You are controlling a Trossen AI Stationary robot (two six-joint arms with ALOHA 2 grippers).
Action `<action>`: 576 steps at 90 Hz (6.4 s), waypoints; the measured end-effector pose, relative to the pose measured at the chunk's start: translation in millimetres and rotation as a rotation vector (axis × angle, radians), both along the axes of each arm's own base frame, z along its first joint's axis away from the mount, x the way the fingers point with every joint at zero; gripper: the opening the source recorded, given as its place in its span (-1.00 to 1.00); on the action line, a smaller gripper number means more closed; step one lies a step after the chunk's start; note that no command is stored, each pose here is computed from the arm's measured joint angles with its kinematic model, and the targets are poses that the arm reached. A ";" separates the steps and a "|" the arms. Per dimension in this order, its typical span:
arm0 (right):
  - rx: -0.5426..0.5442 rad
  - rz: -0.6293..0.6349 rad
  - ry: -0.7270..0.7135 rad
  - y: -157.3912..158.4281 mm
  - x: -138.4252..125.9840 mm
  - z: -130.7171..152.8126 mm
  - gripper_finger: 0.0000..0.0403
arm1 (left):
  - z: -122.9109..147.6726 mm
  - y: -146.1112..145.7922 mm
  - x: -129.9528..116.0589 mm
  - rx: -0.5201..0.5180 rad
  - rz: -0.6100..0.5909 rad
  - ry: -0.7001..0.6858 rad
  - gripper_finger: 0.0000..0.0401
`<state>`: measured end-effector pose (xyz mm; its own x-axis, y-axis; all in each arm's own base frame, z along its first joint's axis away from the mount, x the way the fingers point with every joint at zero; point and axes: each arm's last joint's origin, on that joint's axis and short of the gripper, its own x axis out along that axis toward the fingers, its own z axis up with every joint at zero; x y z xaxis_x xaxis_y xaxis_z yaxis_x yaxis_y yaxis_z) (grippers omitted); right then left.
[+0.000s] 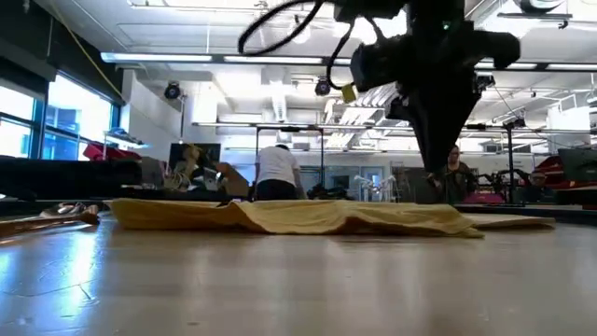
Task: Set table place
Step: Fold the yellow table napkin on the table
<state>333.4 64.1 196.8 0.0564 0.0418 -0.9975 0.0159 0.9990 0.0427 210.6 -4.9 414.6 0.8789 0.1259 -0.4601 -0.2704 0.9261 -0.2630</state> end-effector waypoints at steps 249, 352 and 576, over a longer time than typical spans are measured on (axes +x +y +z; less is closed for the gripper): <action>0.319 -0.294 -0.322 -34.8 -70.4 132.9 -1.00 | -178.0 -41.3 208.8 0.008 -0.343 0.100 -0.30; 0.303 -0.300 -0.304 -34.9 -71.7 131.6 -1.00 | -198.6 -22.3 208.3 -0.051 -0.373 0.228 -0.63; -0.004 -0.177 -0.377 25.9 -86.9 66.9 -1.00 | -142.9 -64.3 125.2 -0.049 -0.079 0.536 -0.99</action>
